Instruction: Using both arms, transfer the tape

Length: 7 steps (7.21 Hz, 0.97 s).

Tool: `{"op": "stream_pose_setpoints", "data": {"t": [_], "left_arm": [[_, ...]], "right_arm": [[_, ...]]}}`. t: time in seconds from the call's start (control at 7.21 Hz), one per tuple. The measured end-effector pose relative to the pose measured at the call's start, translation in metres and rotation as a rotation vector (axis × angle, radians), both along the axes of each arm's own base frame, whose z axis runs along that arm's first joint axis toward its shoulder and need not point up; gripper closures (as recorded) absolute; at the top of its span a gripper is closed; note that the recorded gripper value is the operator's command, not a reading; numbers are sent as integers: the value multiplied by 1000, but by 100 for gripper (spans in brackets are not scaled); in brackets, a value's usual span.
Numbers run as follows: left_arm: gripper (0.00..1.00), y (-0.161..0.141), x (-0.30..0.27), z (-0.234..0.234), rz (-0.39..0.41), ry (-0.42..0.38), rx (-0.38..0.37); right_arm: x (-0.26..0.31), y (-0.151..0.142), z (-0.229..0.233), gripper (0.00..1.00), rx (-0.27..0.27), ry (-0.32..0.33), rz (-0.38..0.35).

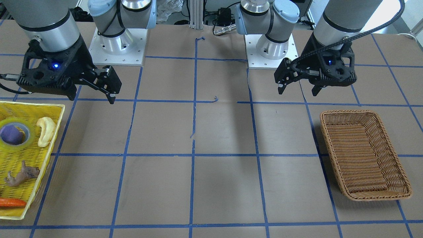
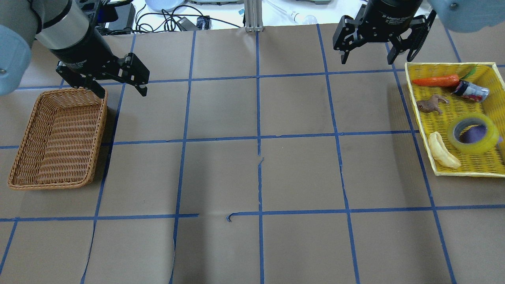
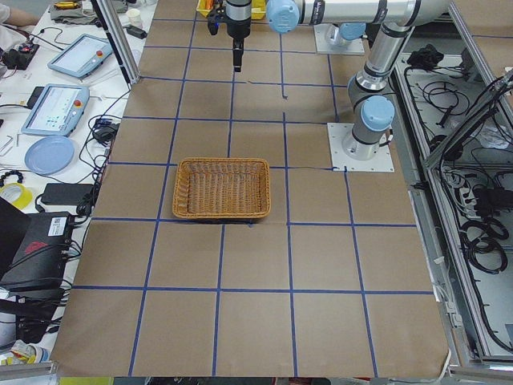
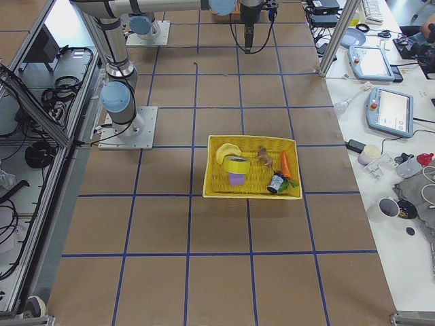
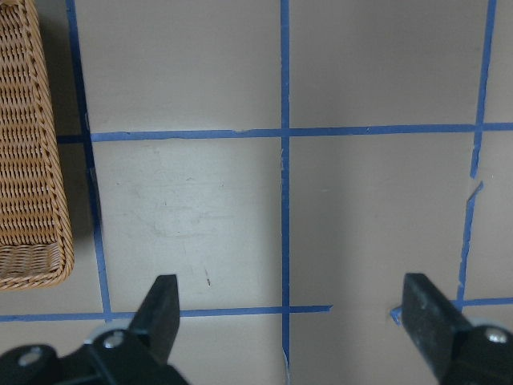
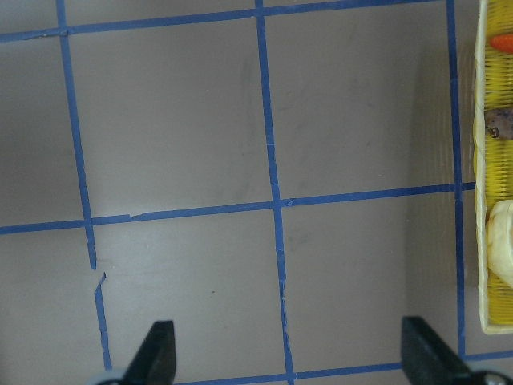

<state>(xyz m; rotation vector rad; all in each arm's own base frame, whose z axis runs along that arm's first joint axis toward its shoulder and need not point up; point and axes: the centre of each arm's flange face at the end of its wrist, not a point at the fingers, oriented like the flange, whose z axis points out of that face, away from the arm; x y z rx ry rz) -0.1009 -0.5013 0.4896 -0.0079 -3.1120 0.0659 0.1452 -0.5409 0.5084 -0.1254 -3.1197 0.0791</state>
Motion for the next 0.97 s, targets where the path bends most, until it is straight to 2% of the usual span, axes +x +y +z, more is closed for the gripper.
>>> {"op": "stream_pose_setpoints", "data": {"t": [0.97], "left_arm": [[0,0,2,1,3,0,-1]], "right_arm": [[-1,0,-1,0,7,1,0]]}}
